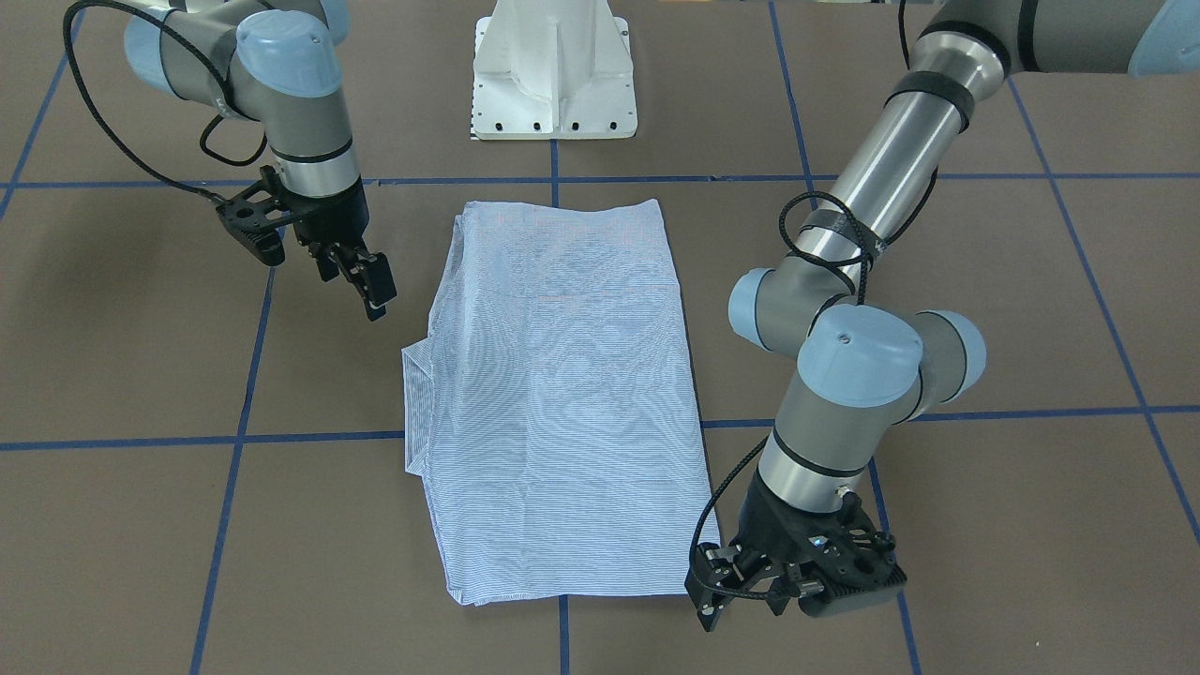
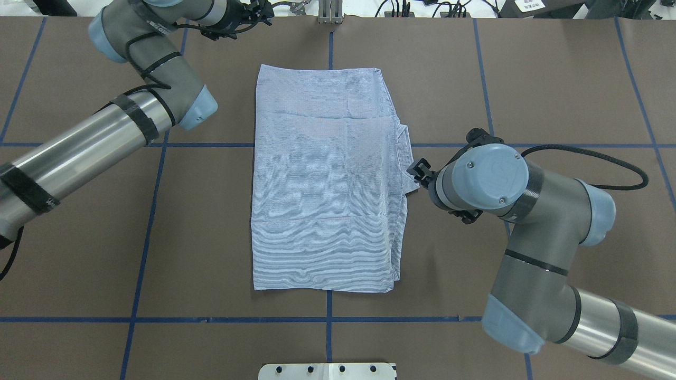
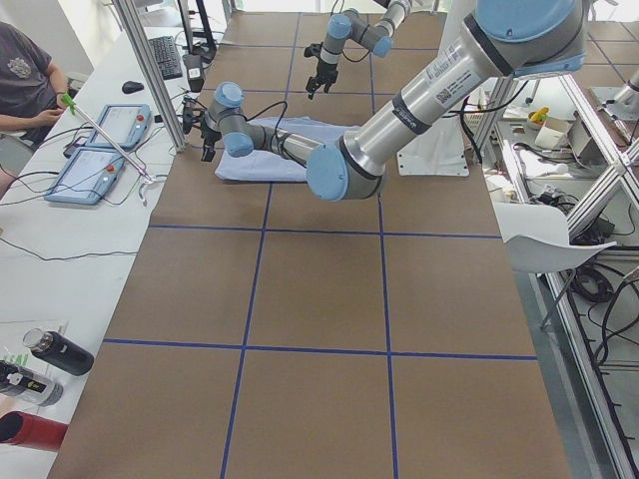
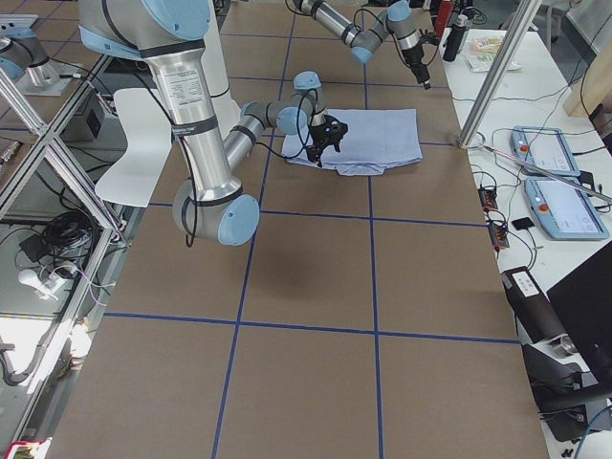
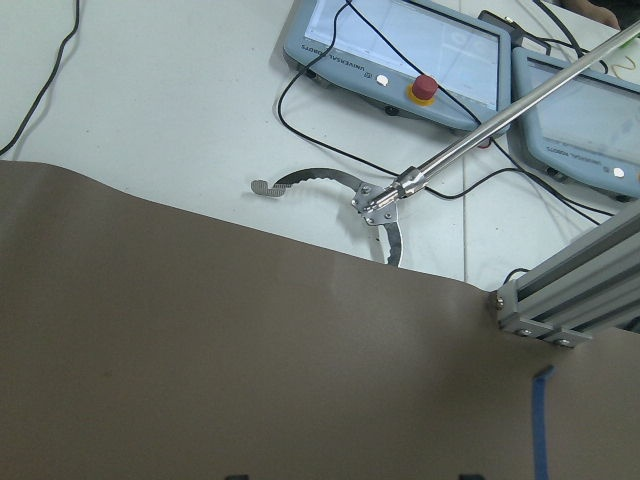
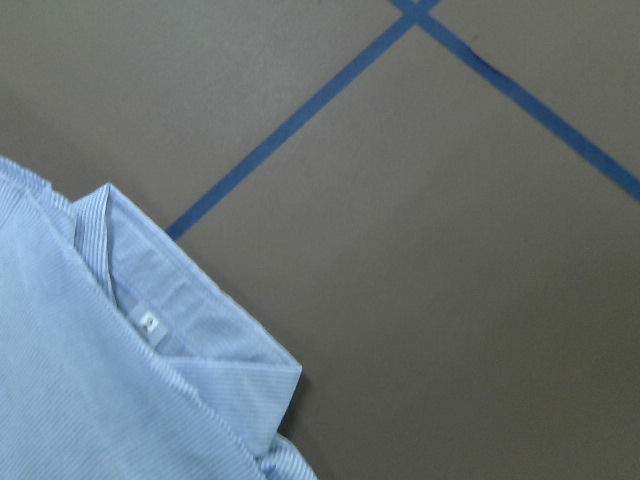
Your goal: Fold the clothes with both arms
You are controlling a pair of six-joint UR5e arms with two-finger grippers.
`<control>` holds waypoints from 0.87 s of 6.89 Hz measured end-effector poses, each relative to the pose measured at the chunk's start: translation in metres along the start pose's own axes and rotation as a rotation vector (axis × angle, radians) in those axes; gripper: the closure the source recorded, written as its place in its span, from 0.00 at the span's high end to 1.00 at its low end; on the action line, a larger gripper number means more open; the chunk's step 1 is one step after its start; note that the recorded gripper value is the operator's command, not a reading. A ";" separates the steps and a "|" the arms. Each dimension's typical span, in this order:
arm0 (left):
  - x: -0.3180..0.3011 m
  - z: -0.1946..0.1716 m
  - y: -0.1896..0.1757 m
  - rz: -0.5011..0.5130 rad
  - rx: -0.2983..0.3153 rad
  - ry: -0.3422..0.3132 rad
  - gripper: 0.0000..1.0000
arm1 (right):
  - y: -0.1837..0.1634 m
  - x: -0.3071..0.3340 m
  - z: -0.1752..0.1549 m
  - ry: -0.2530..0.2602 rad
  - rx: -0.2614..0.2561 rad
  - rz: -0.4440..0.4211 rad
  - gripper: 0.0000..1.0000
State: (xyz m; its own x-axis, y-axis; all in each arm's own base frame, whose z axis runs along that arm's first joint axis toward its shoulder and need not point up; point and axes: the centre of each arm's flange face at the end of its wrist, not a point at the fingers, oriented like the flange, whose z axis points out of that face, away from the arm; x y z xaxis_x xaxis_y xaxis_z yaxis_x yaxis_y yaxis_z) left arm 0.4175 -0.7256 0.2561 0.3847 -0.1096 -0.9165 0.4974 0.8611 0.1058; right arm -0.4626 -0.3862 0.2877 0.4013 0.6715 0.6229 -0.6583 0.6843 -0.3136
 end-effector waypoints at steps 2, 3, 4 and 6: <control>-0.022 -0.024 0.014 -0.027 -0.062 0.043 0.94 | 0.071 0.014 0.002 -0.029 0.001 0.026 1.00; -0.029 -0.026 0.017 -0.035 -0.071 0.042 0.94 | 0.104 0.026 0.004 -0.037 0.000 0.042 1.00; -0.035 -0.026 0.018 -0.039 -0.074 0.038 0.94 | 0.128 0.039 0.006 -0.038 -0.001 0.044 1.00; -0.040 -0.025 0.019 -0.043 -0.076 0.034 0.94 | 0.154 0.057 0.014 -0.021 -0.006 0.024 1.00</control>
State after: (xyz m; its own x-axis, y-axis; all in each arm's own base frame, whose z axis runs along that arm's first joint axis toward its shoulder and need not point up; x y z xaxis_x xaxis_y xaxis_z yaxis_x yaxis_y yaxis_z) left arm 0.3919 -0.6927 0.2846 0.3367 -0.1315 -0.9324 0.4520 0.8912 0.0375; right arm -0.5498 -0.2460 0.2848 0.3718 0.6814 0.6305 -0.6638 0.6699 -0.3326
